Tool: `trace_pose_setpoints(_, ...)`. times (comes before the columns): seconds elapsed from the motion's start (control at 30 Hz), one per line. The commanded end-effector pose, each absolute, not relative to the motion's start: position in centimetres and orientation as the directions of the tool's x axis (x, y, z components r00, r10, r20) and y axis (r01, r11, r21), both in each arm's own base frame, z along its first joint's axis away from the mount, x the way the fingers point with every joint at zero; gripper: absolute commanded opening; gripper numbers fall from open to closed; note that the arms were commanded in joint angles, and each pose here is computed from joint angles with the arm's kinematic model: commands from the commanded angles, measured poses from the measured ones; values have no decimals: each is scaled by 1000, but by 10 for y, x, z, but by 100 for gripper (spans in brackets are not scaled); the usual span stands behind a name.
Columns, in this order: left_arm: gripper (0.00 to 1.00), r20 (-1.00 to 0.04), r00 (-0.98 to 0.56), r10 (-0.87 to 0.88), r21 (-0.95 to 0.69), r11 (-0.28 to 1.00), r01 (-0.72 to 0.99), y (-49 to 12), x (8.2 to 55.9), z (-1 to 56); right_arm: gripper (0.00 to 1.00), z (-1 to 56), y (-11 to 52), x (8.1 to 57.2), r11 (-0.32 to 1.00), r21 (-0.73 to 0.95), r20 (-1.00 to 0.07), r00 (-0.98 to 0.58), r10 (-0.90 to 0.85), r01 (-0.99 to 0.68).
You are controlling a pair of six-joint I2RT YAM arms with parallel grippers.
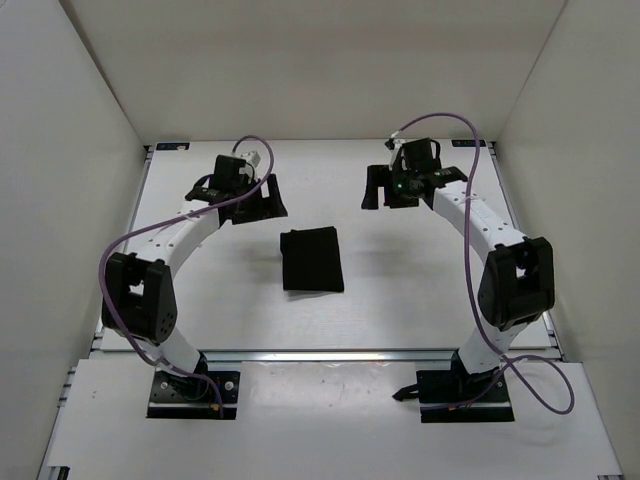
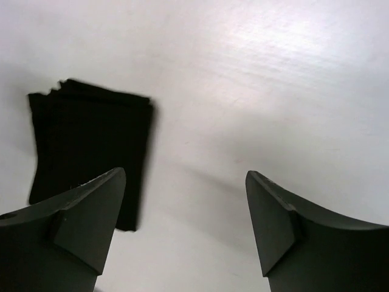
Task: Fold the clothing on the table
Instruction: Fold the skirt
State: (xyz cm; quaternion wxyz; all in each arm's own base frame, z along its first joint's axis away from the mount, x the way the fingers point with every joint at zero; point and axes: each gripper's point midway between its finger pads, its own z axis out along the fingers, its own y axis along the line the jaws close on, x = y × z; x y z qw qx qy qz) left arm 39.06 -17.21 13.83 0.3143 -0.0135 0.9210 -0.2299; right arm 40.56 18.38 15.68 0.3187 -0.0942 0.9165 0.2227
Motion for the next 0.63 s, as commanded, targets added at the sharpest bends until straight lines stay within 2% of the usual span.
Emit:
trace_pose_setpoints(0.0, 98, -571, -821, -28, -159, 984, 76, -123, 366, 134, 79, 155, 155, 411, 952, 112, -621, -768, -156, -283)
trace_pose_setpoints(0.07, 98, -562, -827, 11, -85, 994, 71, -108, 358, 129, 79, 147, 144, 412, 961, 83, -588, -791, -166, -263)
trace_pose_setpoints(0.17, 99, -538, -842, 35, -13, 999, 50, -90, 344, 121, 79, 135, 147, 407, 957, 135, -556, -819, -143, -258)
trace_pose_setpoints(0.23, 99, -526, -849, 49, 31, 999, 38, -79, 332, 116, 79, 139, 150, 407, 955, 154, -577, -808, -122, -254)
trace_pose_setpoints(0.47, 99, -520, -854, 37, 16, 999, 34, -70, 310, 111, 74, 137, 157, 399, 941, 228, -587, -807, -72, -250)
trace_pose_setpoints(0.5, 99, -517, -854, 59, 43, 998, 43, -69, 309, 112, 68, 136, 155, 402, 944, 227, -583, -810, -64, -238)
trace_pose_setpoints(0.6, 99, -492, -869, 60, 54, 998, 39, -68, 303, 109, 67, 132, 158, 399, 942, 237, -561, -825, -65, -236)
